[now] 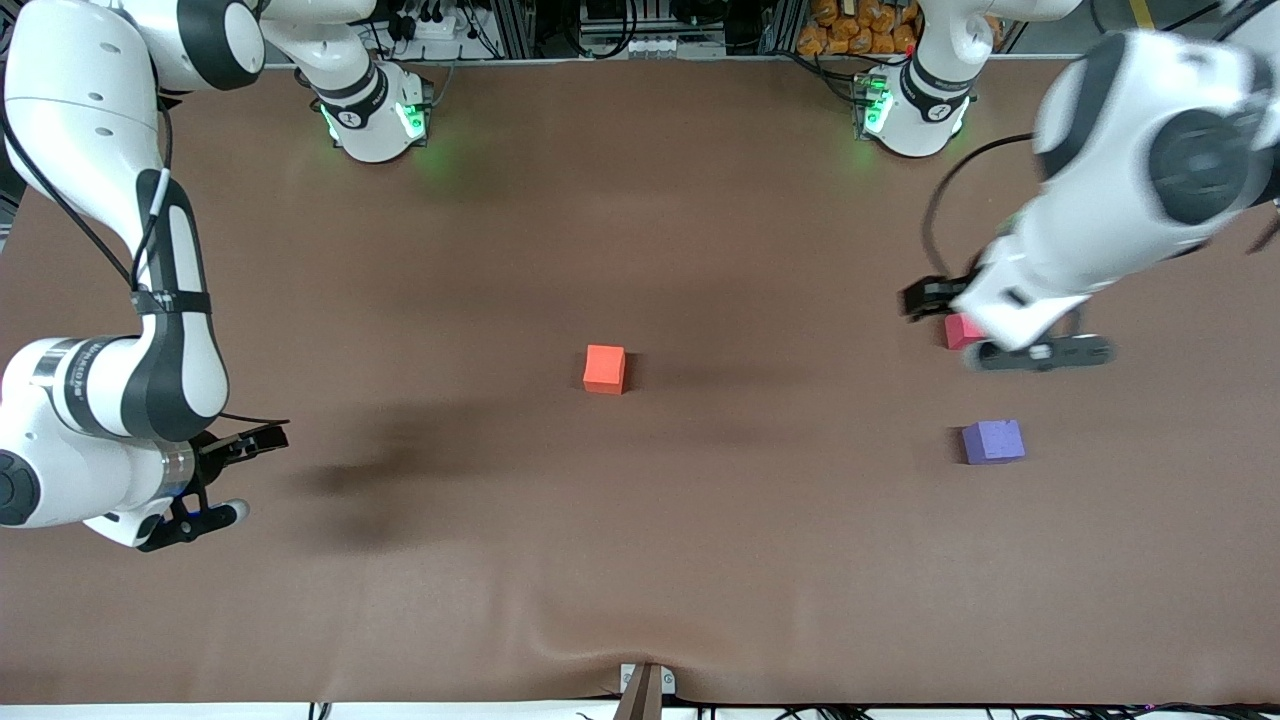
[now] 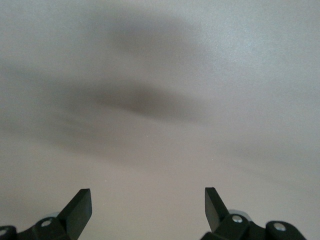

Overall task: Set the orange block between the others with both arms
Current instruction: 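Move the left gripper over the orange cube while the right gripper retracts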

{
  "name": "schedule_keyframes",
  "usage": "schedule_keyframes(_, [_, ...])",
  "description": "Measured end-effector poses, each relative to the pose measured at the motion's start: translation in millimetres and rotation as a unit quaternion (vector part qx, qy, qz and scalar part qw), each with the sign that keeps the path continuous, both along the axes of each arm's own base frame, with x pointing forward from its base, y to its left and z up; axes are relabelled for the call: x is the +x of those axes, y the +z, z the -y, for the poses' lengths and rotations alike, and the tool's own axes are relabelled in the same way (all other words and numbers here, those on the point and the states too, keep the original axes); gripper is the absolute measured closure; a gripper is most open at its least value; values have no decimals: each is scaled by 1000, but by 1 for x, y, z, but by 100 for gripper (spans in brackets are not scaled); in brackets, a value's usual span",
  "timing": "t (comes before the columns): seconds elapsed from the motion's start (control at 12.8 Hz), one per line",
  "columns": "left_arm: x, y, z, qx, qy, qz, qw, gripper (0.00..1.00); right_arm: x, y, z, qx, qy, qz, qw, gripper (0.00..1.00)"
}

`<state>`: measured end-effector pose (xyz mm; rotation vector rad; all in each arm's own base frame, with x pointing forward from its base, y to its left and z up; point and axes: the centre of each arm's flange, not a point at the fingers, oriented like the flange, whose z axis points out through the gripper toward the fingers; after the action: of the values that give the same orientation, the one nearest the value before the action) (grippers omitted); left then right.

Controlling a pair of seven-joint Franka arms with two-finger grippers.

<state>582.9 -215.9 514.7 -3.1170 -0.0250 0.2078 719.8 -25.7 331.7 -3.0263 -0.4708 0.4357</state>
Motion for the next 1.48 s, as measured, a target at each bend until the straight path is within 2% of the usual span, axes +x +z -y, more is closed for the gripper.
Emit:
schedule_keyframes(0.16, [8,-23,37,-6,-11,14,1000,0,-8,16,8,-5,-5,2,1000,0])
schedule_keyframes(0.31, [12,-50,76,-11,8,31,999,0,-24,54,24,-10,-18,12,1000,0])
schedule_keyframes(0.55, [8,-83,135,-22,31,53,998,0,-67,160,35,-7,-31,17,999,0])
schedule_keyframes(0.7, [9,-98,160,-29,47,62,997,0,-92,231,33,-8,-44,37,998,0])
schedule_keyframes(0.86, [10,-116,181,-40,58,77,995,0,-112,277,31,-8,-48,55,997,0])
schedule_keyframes(1.09, [4,-157,217,-55,69,90,992,0,-120,299,23,-7,-45,75,996,0])
schedule_keyframes(1.33, [1,-180,237,-71,75,105,989,0,-107,303,25,-13,-45,123,991,0])
schedule_keyframes(1.48, [2,-189,243,-80,75,114,987,0,-109,307,30,-10,-51,127,991,0])
